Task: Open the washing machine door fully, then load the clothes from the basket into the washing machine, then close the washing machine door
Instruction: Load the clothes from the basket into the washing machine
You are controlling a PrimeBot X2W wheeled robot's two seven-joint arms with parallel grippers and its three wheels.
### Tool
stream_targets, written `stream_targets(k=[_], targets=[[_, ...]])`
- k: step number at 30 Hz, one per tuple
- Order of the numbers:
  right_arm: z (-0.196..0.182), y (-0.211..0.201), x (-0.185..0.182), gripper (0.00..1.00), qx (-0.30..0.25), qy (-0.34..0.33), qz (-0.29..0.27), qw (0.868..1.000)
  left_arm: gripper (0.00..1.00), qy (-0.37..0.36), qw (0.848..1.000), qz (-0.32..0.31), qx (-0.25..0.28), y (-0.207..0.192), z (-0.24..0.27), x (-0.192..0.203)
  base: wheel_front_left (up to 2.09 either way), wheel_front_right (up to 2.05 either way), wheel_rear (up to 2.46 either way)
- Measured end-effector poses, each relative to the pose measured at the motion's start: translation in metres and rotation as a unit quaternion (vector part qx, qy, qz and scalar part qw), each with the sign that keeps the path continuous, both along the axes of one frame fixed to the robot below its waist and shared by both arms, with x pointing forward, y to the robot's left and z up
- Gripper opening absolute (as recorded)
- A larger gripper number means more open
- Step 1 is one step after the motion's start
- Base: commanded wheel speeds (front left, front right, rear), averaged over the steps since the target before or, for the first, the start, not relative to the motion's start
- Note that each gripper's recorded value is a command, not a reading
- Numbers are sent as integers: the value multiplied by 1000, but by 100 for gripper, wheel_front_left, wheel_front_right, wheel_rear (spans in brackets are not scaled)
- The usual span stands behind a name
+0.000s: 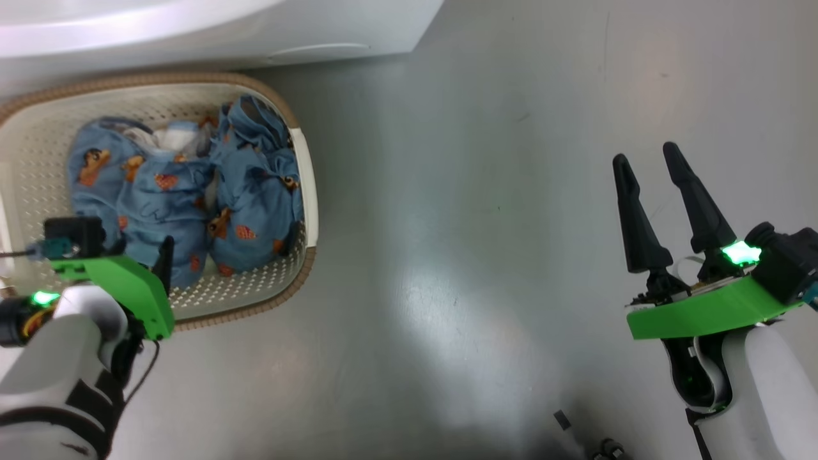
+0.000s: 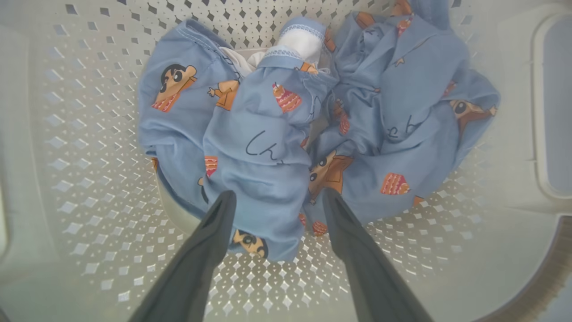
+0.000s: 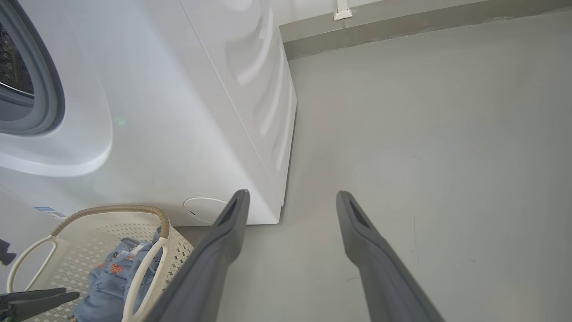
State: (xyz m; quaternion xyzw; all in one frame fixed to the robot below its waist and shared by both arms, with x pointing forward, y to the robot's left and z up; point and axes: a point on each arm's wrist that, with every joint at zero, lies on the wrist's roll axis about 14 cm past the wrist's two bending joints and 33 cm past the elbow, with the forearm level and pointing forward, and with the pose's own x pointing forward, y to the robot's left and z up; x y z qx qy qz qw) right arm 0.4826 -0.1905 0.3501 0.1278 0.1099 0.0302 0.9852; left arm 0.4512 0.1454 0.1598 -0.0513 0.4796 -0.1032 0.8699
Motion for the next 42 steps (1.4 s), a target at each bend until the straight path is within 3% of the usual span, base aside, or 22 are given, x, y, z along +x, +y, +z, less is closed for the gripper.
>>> stream_targets(k=[35,36,37,39,42], targets=[[-39,-2,2,100,-21,29,11,999,100,75,997,1,15,7,-53,16,0,0,0],[-39,-2,2,100,-21,29,11,999,95,77,997,2,14,7,-54,15,0,0,0],[-39,-1,2,100,-21,30,11,999,49,80,997,0,14,6,-55,15,0,0,0],[-39,-1,2,100,-21,30,12,999,0,81,997,-2,13,5,-55,14,0,0,0],[-38,-1,1,100,-21,29,13,999,0,80,997,-4,12,4,-54,15,0,0,0]])
